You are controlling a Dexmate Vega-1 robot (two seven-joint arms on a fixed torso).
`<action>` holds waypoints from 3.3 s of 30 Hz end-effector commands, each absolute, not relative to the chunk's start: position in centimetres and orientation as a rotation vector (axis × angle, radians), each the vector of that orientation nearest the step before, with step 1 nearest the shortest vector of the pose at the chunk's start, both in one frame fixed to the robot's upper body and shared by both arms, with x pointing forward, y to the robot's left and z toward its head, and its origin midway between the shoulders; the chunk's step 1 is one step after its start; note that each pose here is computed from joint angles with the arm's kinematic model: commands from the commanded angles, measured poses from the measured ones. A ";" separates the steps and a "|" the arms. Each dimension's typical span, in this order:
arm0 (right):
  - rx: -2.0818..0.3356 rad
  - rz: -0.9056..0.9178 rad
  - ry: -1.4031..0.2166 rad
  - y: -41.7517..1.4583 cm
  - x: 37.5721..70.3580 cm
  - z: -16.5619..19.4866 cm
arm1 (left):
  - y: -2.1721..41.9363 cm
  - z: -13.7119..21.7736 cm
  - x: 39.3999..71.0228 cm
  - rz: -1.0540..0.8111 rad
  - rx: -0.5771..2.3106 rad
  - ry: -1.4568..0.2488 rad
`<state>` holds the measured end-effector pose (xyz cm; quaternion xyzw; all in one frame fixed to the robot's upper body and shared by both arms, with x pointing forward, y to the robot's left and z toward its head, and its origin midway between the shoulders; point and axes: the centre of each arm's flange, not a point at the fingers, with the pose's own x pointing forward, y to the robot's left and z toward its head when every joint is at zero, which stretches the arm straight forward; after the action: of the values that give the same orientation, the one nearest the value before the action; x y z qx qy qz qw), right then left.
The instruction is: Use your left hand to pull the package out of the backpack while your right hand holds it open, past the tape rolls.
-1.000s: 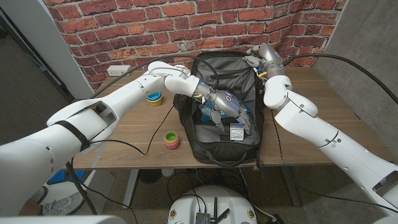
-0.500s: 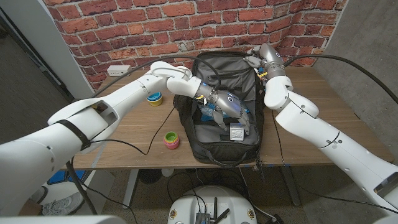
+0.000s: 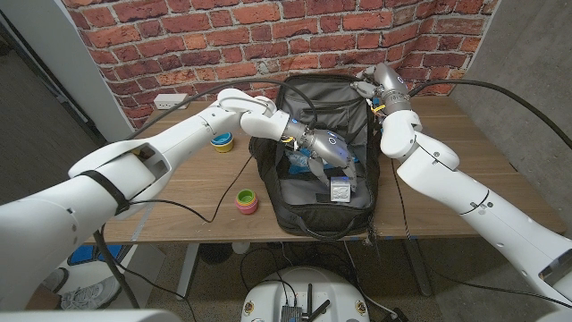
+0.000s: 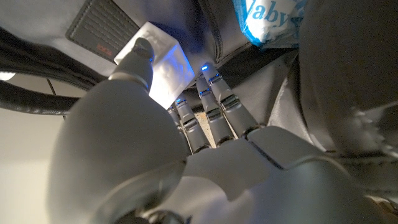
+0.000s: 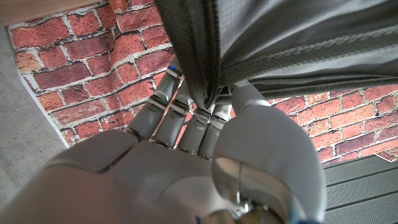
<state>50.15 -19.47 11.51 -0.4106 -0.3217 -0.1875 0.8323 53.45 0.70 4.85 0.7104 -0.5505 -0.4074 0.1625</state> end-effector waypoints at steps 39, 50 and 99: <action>-0.862 -0.401 -0.677 -19.4 50.0 11.0 | 2.4 6.3 52.8 -1.093 1.826 -1.576; -0.862 -0.405 -0.677 -19.3 49.8 11.0 | 3.3 6.9 52.3 -1.086 1.801 -1.537; -0.872 -0.419 -0.649 -19.6 50.6 11.1 | 8.7 9.1 48.7 -1.040 1.710 -1.393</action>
<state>50.31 -19.63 11.15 -0.4096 -0.3121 -0.1988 0.8338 49.31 7.21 8.56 0.6590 -0.5434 -0.4030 0.3286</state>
